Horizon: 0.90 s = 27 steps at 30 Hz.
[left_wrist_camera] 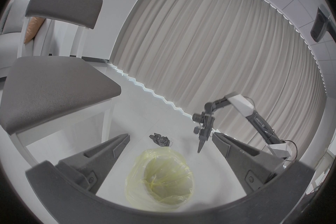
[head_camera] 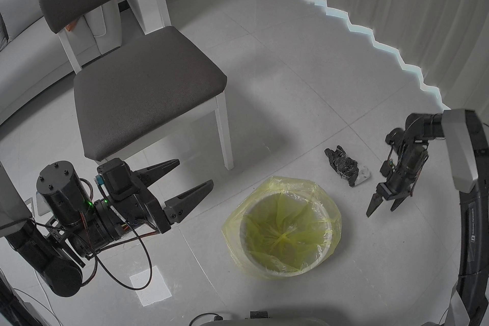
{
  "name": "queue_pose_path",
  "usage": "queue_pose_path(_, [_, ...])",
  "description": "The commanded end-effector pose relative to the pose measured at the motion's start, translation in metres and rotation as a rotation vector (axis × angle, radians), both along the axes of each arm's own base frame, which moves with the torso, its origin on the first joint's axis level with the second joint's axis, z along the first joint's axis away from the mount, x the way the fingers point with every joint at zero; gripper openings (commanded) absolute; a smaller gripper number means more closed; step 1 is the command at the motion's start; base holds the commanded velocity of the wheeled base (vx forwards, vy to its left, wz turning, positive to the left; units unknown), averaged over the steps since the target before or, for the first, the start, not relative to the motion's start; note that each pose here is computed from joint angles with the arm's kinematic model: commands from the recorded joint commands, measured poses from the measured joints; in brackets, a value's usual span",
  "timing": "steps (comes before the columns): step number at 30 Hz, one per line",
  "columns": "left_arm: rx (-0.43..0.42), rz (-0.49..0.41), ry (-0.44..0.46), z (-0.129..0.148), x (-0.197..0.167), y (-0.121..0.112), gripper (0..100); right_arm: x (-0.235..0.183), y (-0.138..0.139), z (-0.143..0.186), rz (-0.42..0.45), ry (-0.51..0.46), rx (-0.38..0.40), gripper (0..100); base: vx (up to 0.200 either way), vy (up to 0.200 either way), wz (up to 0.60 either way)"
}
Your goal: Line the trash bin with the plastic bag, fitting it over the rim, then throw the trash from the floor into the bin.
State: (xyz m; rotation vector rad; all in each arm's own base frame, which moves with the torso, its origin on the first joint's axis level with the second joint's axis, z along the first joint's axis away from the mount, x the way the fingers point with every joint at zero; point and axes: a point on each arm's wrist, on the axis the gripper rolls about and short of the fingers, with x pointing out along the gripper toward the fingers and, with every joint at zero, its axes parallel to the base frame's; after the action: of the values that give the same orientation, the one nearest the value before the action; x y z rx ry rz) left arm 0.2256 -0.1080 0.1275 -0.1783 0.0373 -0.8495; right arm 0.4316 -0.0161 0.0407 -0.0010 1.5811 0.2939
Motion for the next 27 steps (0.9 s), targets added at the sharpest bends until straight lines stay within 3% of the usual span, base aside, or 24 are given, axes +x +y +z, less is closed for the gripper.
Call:
queue_pose_path(1, [-0.012,-0.005,-0.023,0.004,-0.003,0.0,100,-0.066,0.004,0.157,0.004,-0.213,0.015,100,0.0,0.0,0.0])
queue_pose_path(7, [-0.022,0.004,-0.035,0.009,-0.006,0.004,100,-0.155,0.009,0.252,0.02,-0.378,0.044,100,0.0,0.0,0.0])
queue_pose_path(14, [-0.036,0.004,-0.071,0.018,-0.014,0.007,100,-0.267,0.014,0.32,0.022,-0.621,0.03,100,0.0,0.0,0.0])
queue_pose_path(17, [-0.035,-0.008,-0.073,0.019,-0.021,0.007,100,-0.325,0.017,0.334,0.037,-0.676,0.037,100,0.0,0.0,0.0])
queue_pose_path(23, [-0.041,-0.038,-0.095,0.024,-0.033,0.003,100,-0.414,0.024,0.348,0.073,-0.888,0.182,100,0.0,0.0,0.0])
queue_pose_path(27, [-0.051,-0.059,-0.121,0.03,-0.038,0.0,100,-0.479,0.03,0.347,0.12,-1.102,0.117,100,0.0,0.0,0.0])
